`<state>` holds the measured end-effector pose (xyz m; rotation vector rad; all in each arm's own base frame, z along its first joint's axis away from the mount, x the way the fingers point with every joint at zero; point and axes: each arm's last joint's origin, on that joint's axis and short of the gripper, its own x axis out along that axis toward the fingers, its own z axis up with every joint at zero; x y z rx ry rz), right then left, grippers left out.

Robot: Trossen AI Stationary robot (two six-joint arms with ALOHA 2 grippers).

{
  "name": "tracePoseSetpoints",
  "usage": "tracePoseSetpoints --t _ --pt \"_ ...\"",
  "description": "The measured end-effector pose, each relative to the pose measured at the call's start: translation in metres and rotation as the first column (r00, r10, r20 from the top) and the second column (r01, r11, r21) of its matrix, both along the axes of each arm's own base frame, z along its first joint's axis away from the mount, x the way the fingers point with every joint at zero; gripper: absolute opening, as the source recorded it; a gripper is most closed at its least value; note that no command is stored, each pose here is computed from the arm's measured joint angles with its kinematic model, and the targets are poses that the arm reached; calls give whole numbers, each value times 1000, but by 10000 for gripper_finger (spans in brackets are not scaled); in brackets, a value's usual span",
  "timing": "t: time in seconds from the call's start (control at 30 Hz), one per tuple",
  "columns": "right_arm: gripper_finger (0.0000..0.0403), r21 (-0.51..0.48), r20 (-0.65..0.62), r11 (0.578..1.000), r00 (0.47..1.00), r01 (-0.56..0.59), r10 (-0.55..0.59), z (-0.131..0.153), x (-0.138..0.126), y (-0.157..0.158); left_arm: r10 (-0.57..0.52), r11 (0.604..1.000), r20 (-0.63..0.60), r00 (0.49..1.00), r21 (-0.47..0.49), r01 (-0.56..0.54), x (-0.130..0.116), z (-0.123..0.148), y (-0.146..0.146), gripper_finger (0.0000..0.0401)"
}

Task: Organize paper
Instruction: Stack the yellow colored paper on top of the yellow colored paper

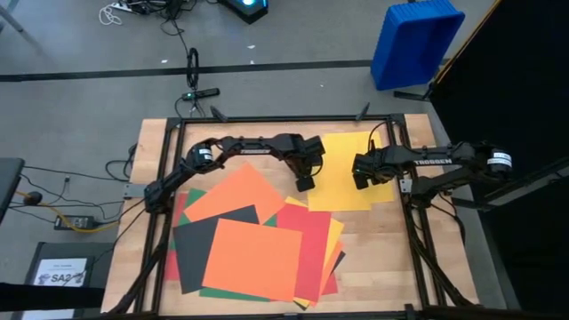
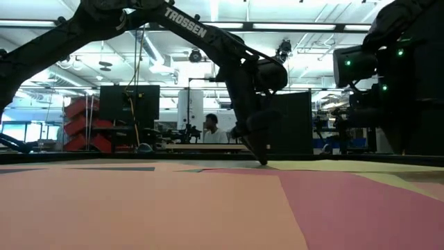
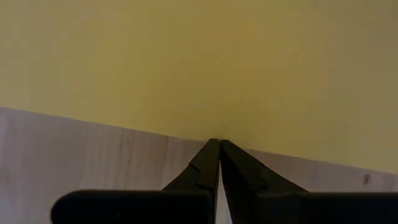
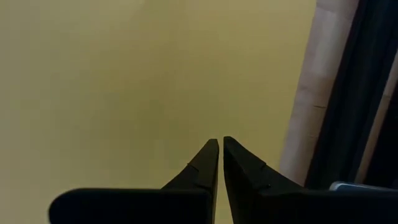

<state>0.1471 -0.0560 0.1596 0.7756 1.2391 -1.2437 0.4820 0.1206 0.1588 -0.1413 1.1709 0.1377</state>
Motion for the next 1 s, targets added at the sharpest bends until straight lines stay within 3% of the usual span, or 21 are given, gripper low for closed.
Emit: tracePoseSetpoints --t 0.23,0.53,0.87,1.0 --pt "0 47 -68 998 997 33 -30 -12 2 -7 2 1000 10 1000 -7 -2 1 0 0 0" --pt "0 94 -56 995 998 -25 31 -29 17 -12 1 1000 65 998 -30 1 7 1 -5 0" --pt "0 76 17 997 999 -29 28 -20 16 -11 22 999 131 991 -28 -18 12 4 -3 0" --pt "0 24 46 999 999 -26 24 -10 11 -11 27 999 128 991 -26 -23 11 4 1 0"
